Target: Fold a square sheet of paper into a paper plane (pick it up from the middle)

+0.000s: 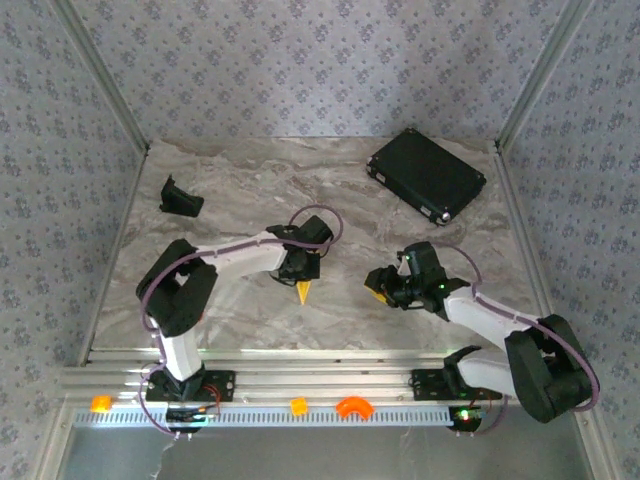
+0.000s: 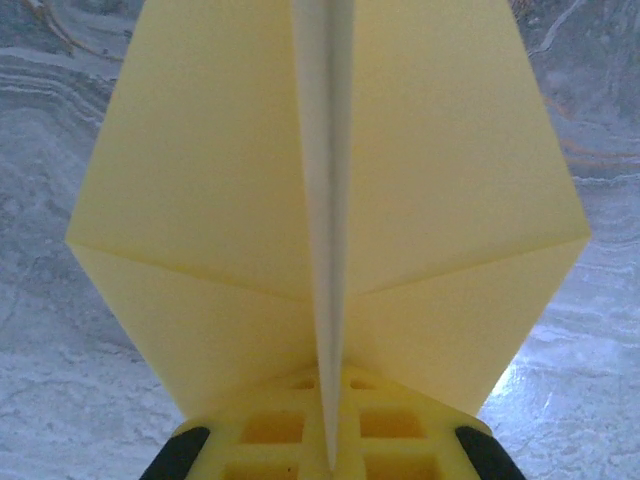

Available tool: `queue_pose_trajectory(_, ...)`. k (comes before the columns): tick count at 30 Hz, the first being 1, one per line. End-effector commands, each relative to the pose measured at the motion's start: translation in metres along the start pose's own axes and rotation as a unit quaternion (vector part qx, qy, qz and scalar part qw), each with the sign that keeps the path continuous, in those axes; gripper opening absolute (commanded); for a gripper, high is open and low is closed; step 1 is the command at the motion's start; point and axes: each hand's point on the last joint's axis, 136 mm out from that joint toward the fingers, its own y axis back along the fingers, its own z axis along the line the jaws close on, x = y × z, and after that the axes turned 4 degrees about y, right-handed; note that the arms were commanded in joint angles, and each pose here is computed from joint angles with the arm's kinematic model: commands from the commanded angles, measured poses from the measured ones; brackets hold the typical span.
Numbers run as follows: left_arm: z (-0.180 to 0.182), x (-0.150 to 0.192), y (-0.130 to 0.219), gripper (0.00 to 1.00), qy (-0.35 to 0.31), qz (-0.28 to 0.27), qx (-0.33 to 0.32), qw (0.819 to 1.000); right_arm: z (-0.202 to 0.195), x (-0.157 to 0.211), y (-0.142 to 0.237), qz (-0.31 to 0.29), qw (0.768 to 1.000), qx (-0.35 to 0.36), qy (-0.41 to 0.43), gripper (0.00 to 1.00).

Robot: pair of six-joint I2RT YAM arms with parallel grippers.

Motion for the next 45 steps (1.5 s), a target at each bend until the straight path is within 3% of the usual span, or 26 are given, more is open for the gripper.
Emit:
queue_pose_trajectory(1,0.004,0.007,-0.005,0.03,-0.001,0.023,-0.020,1.000,-0.006,0.003,0.002,0.001,1.000,0.008,-0.001,0.40)
queue_pose_trajectory(8,0.006,0.014,-0.014,0.05,0.001,0.034,-0.022,0.999,-0.005,0.006,0.000,0.006,1.000,0.007,0.005,0.41)
queue_pose_trajectory(23,0.020,0.026,-0.023,0.29,0.006,0.041,-0.054,0.998,-0.007,0.006,-0.004,0.010,1.000,0.010,-0.008,0.42)
queue_pose_trajectory(30,0.025,0.037,-0.031,0.36,0.007,0.040,-0.080,0.996,-0.006,0.005,-0.001,0.008,1.000,0.014,-0.002,0.43)
queue_pose_trajectory(40,0.017,0.028,-0.019,0.42,0.017,0.017,-0.071,0.997,-0.004,-0.003,0.011,-0.003,1.000,0.022,0.013,0.44)
queue_pose_trajectory(45,0.007,0.019,0.004,0.47,0.029,-0.016,-0.048,0.998,-0.007,-0.014,0.030,-0.026,0.998,0.047,0.042,0.50)
